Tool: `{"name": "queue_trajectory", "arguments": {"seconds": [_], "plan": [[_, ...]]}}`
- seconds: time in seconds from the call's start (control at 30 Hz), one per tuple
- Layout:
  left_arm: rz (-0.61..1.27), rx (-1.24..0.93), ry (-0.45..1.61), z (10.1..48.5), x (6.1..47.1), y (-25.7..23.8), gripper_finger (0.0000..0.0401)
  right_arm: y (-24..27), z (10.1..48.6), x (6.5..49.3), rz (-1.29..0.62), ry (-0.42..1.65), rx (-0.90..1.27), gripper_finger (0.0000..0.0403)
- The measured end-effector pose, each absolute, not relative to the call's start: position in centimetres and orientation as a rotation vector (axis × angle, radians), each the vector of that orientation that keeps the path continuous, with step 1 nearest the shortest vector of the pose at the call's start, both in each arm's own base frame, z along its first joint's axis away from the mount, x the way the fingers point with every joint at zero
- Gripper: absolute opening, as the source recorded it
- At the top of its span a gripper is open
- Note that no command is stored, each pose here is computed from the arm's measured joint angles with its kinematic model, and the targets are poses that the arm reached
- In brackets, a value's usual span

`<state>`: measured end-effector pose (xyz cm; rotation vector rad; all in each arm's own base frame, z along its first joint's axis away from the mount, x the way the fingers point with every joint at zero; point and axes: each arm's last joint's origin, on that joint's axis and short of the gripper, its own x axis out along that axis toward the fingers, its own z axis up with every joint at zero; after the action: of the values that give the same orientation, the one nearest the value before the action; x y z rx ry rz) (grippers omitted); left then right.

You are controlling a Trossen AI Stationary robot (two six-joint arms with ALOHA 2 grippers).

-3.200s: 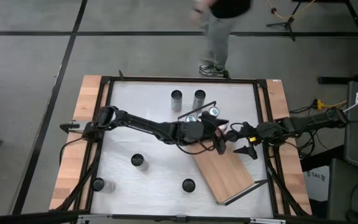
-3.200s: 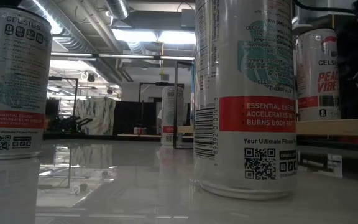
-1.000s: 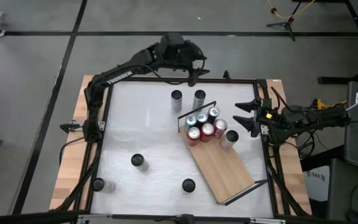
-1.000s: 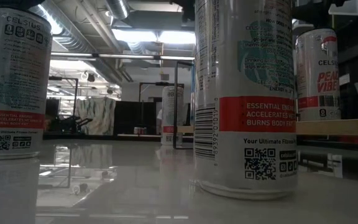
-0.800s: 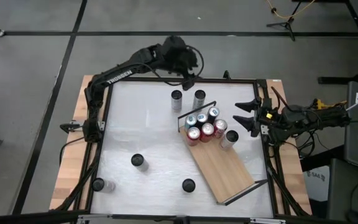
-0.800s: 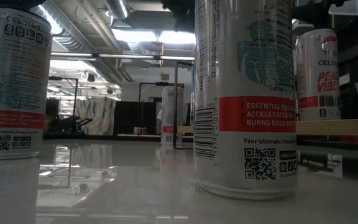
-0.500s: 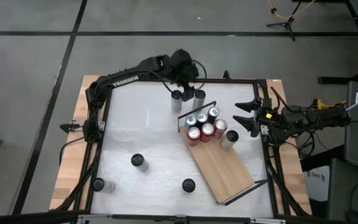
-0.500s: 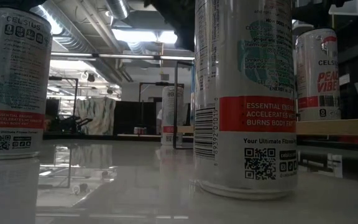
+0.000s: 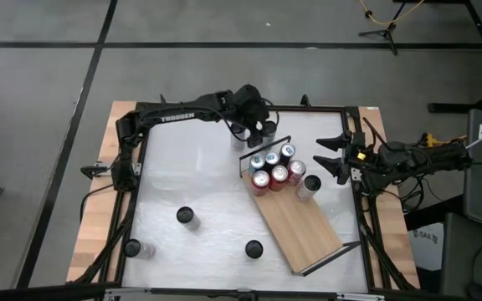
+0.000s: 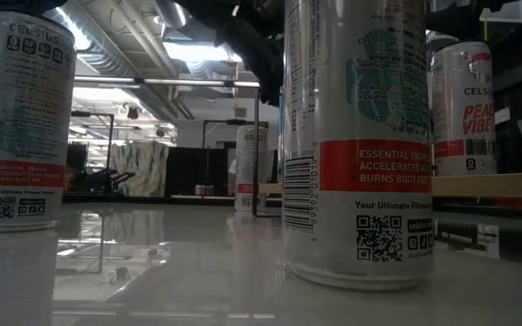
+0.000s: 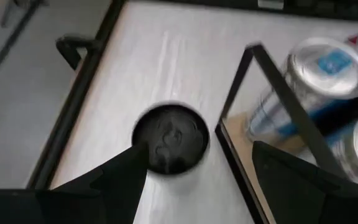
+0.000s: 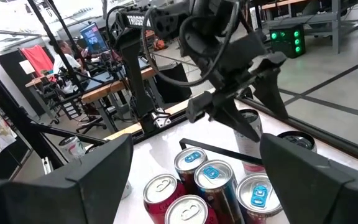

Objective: Place canned beverage on shelf
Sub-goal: Put the white pink soda can on the shelf aligned with the other white pink soda can

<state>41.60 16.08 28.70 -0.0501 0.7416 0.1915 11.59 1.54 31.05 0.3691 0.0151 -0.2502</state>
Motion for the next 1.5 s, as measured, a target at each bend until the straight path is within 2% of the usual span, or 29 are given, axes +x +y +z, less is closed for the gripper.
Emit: {"name": "queue_trajectory", "arguments": {"seconds": [0.27, 0.67, 0.9, 1.5], "plan": [[0.266, -0.042, 0.670, 27.8, 42.0, 16.4, 0.0279, 1.6, 30.9, 11.8, -0.252, 0.028, 0.364, 0.0342], [0.266, -0.054, 0.711, 25.8, 41.6, 16.3, 0.0279, 1.9, 30.3, 13.0, -0.260, 0.080, 0.344, 0.0342], [0.297, -0.056, 0.651, 25.1, 41.9, 16.3, 0.0279, 2.0, 30.2, 13.3, -0.262, 0.091, 0.339, 0.0342], [0.297, -0.051, 0.646, 23.1, 42.9, 16.4, 0.0279, 2.0, 30.2, 13.3, -0.254, 0.092, 0.340, 0.0342]]}}
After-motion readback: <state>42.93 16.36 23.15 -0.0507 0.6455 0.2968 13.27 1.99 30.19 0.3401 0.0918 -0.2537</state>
